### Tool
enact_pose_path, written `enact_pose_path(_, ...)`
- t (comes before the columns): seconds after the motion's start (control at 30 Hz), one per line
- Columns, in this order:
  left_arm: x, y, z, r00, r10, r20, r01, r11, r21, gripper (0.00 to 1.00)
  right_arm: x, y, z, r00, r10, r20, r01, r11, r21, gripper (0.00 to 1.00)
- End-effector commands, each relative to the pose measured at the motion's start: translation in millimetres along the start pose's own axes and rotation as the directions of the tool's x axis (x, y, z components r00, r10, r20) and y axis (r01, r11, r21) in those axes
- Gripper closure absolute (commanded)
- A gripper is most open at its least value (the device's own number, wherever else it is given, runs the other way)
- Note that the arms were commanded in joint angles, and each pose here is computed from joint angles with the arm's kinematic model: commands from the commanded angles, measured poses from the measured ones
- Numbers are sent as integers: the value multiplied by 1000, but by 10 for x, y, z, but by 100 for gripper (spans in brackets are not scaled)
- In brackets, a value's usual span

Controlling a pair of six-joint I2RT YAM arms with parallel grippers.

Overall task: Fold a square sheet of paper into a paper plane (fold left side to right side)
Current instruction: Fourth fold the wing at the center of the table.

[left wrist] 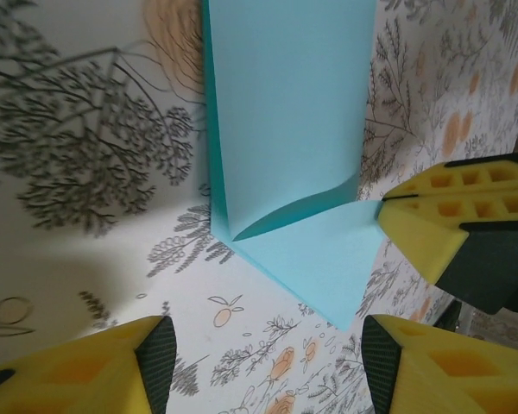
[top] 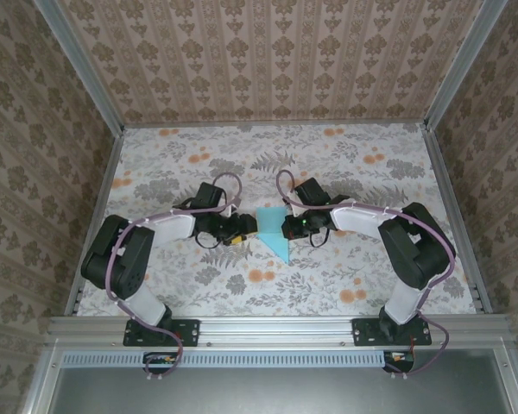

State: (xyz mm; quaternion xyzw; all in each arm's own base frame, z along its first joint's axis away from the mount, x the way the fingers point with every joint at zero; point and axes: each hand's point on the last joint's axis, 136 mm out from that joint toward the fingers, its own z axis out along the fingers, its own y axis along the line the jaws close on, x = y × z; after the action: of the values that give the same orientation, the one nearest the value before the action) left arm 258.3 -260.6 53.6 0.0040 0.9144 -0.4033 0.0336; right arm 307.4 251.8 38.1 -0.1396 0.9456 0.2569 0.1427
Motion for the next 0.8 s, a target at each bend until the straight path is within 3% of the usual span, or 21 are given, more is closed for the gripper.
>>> enact_pose_path(0.0, -64, -149, 51, 1000, 7, -3, -7, 999, 40, 38, -52, -8, -101, 1000, -15, 16, 15, 1000, 18, 98)
enact_pose_path(0.33, -85, -246, 160, 999, 23, -27, -22, 998, 52, 44, -39, -26, -106, 1000, -9, 12, 9, 1000, 19, 97)
enact_pose_path(0.63, -169, -428, 237, 999, 46, -27, -44, 995, 89, 64, -48, -18, -125, 1000, -10, 20, 10, 1000, 17, 94)
enact_pose_path(0.77, -186, -494, 227, 998, 56, -27, -53, 994, 100, 72, -78, -93, -231, 999, -21, 43, 18, 997, 80, 84)
